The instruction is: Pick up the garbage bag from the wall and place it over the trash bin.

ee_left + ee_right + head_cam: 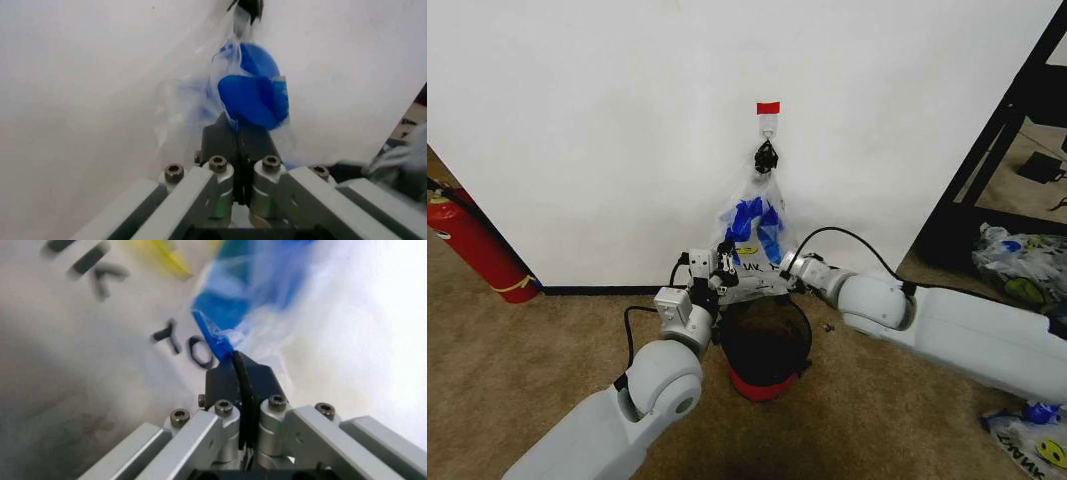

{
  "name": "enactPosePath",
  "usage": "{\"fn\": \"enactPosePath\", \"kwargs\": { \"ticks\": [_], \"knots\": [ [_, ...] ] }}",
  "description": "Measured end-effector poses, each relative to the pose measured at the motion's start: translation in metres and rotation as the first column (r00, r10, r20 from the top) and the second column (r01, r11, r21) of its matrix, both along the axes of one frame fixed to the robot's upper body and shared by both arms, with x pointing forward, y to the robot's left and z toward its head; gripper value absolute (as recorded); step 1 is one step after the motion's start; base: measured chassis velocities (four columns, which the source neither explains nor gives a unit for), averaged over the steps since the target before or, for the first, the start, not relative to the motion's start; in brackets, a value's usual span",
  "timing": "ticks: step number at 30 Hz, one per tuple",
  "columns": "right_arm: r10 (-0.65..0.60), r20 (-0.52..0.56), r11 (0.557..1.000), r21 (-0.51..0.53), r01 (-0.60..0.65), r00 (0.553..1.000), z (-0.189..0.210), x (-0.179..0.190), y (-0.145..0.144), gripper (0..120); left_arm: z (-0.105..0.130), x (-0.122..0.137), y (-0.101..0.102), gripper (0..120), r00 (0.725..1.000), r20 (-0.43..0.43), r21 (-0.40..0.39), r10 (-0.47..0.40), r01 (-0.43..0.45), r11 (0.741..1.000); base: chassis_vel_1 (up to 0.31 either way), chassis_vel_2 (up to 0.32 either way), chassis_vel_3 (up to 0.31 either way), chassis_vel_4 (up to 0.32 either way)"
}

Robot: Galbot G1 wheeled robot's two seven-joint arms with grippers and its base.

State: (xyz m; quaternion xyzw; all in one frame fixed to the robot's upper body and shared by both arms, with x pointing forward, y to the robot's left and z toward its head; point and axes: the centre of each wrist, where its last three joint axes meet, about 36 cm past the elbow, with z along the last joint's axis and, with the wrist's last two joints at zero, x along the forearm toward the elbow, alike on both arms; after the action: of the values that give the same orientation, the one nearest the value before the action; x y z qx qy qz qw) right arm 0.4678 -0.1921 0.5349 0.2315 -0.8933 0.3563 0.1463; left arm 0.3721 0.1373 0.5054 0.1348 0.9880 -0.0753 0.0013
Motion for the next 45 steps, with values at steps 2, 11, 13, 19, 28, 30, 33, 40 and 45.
{"fn": "enactPosePath", "kwargs": {
  "ticks": [2,11,13,19,28,30,33,40,45],
  "knots": [
    [-0.044,0.028,0.996,0.077,0.041,0.999,-0.002,-0.005,-0.012,0,-0.001,-0.001,0.001,0,1.000,-0.002,0.000,0.005,-0.005,1.000,0.000,0.000,0.000,0.000],
    [-0.192,0.053,0.828,0.544,0.133,0.980,0.001,-0.012,-0.024,0,-0.003,-0.012,0.013,0,0.999,-0.001,-0.002,0.052,-0.052,0.999,0.000,0.000,0.000,0.000],
    [-0.230,0.023,0.765,0.622,0.166,0.973,0.002,-0.014,-0.025,0,-0.003,-0.013,0.013,0,0.999,-0.001,-0.004,0.052,-0.052,0.999,0.000,0.000,0.000,0.000],
    [-0.286,-0.104,0.572,0.779,0.257,0.953,-0.006,-0.040,-0.032,0,-0.002,-0.023,0.016,0,0.999,-0.009,-0.012,0.052,-0.052,0.999,0.000,0.000,0.000,0.000],
    [-0.243,-0.098,0.539,0.814,0.218,0.965,-0.043,-0.133,-0.033,0,-0.003,-0.061,0.026,0,0.998,-0.046,-0.001,0.041,-0.041,0.999,0.000,0.000,0.000,0.000],
    [-0.238,-0.087,0.546,0.812,0.207,0.967,-0.047,-0.151,-0.034,0,-0.007,-0.072,0.029,0,0.998,-0.058,0.013,0.038,-0.037,0.999,0.000,0.000,0.000,0.000],
    [-0.238,-0.084,0.550,0.810,0.205,0.968,-0.052,-0.176,-0.036,0,-0.013,-0.089,0.032,0,0.997,-0.071,0.034,0.028,-0.025,0.999,0.000,0.000,0.000,0.000],
    [-0.261,-0.097,0.549,0.803,0.231,0.960,-0.067,-0.210,-0.039,0,-0.025,-0.110,0.033,0,0.997,-0.082,0.069,0.016,-0.010,0.998,0.000,0.000,0.000,0.000],
    [-0.280,-0.089,0.532,0.814,0.232,0.956,-0.062,-0.219,-0.040,0,-0.021,-0.116,0.031,0,0.998,-0.064,0.060,0.021,-0.017,0.998,0.000,0.000,0.000,0.000]
  ]
}}
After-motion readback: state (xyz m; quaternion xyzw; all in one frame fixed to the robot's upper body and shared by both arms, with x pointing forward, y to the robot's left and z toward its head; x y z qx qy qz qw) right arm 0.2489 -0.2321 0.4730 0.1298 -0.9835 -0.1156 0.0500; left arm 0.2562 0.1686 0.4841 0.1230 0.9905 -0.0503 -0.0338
